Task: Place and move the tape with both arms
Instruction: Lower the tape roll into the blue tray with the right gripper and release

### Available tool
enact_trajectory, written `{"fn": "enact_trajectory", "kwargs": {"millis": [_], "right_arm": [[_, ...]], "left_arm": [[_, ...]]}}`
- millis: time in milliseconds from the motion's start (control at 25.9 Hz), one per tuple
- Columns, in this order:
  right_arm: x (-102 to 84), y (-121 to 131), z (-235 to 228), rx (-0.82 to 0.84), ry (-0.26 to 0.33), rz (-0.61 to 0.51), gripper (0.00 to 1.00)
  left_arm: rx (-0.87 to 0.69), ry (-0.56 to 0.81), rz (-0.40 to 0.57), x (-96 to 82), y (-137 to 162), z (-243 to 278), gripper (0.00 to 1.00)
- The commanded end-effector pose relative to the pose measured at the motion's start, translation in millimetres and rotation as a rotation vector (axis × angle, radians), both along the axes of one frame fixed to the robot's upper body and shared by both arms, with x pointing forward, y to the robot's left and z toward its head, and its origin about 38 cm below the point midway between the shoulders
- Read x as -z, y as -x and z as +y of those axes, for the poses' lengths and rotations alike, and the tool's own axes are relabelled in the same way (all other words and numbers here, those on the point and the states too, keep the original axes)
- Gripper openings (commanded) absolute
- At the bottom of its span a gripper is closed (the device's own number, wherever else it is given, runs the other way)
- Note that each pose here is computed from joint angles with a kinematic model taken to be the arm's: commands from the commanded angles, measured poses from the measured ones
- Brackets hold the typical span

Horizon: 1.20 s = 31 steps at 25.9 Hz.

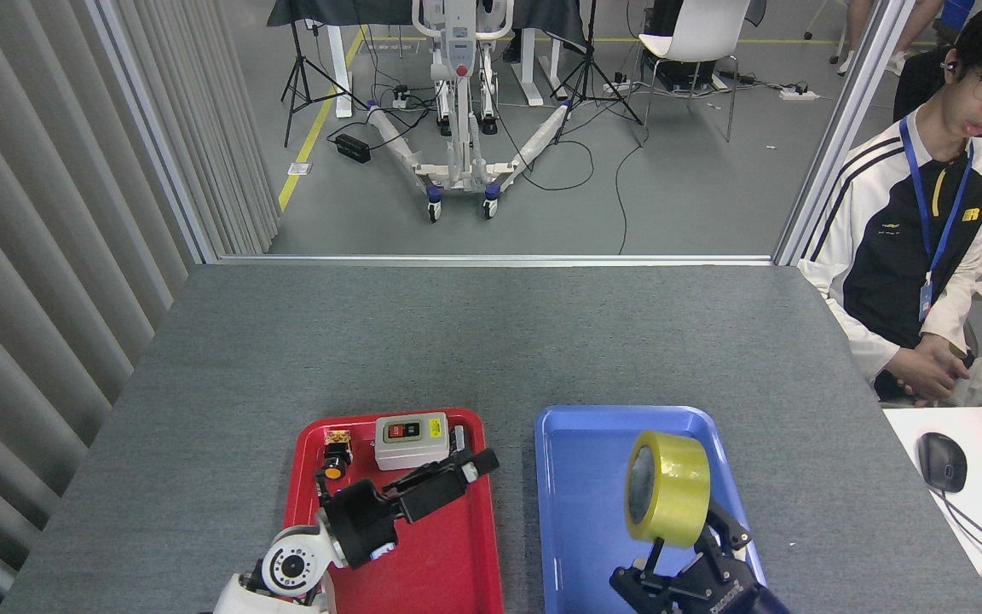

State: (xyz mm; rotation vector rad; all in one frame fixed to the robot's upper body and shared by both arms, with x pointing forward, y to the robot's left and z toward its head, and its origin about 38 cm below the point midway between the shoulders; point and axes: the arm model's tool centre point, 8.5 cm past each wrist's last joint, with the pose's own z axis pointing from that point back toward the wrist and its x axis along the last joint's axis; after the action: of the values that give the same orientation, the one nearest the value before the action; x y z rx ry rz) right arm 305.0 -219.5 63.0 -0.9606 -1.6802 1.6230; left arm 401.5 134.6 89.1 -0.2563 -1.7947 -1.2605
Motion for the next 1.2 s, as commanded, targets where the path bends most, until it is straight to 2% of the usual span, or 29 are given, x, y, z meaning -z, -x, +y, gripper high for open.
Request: {"fn": "enact_trajectory", "kwargs": {"millis": [0, 77, 116, 270, 309, 386, 464, 618, 734, 773, 850, 927, 966, 1004, 1159], "right_arm": [[6.8, -31, -32, 0.234, 0.153, 0.166, 0.00], [4.1, -38, -41, 0.251, 0.215, 0.212, 0.00], [0.6, -40, -44, 0.253, 0.239, 0.228, 0.00], [8.5, -42, -48, 0.264, 0.359, 0.394, 0.00], [8.3, -44, -44, 0.257, 0.390, 0.433, 0.00], [9.6, -42, -34, 0.241, 0.443, 0.513, 0.00], [14.5, -37, -29, 0.229, 0.499, 0.601, 0.00], [25.3, -31, -19, 0.209, 0.529, 0.670, 0.00], [27.1, -31, -15, 0.201, 0.529, 0.669, 0.00], [26.8, -31, -15, 0.209, 0.522, 0.667, 0.12], [26.2, -33, -17, 0.236, 0.508, 0.669, 0.48], [26.0, -34, -16, 0.248, 0.495, 0.670, 0.74], [25.6, -35, -14, 0.248, 0.489, 0.669, 0.95], [25.4, -35, -14, 0.249, 0.487, 0.668, 1.00], [24.5, -35, -17, 0.258, 0.480, 0.668, 1.00]], "left_arm": [[-0.211, 0.052, -0.068, -2.3, -3, 34, 1.00], [-0.256, 0.056, -0.090, 6.1, 2, 33, 1.00], [-0.291, 0.051, -0.120, 6.0, 3, 37, 1.00], [-0.352, -0.054, -0.225, 1.2, 5, 41, 1.00], [-0.371, -0.074, -0.238, -3.0, 4, 46, 1.00], [-0.403, -0.114, -0.228, 1.1, 9, 51, 1.00], [-0.442, -0.212, -0.248, 1.1, 8, 56, 1.00], [-0.615, -0.426, -0.210, 7.7, -2, 67, 1.00], [-0.682, -0.459, -0.162, 6.9, -4, 73, 1.00], [-0.721, -0.461, -0.143, 6.2, -6, 85, 1.00], [-0.786, -0.501, -0.128, 6.4, -9, 120, 1.00], [-0.765, -0.517, -0.137, 7.9, -7, 118, 1.00], [-0.762, -0.511, -0.150, 3.8, -7, 115, 1.00], [-0.760, -0.503, -0.160, -0.1, -6, 113, 1.00], [-0.760, -0.473, -0.252, -22.0, 0, 106, 1.00]]}}
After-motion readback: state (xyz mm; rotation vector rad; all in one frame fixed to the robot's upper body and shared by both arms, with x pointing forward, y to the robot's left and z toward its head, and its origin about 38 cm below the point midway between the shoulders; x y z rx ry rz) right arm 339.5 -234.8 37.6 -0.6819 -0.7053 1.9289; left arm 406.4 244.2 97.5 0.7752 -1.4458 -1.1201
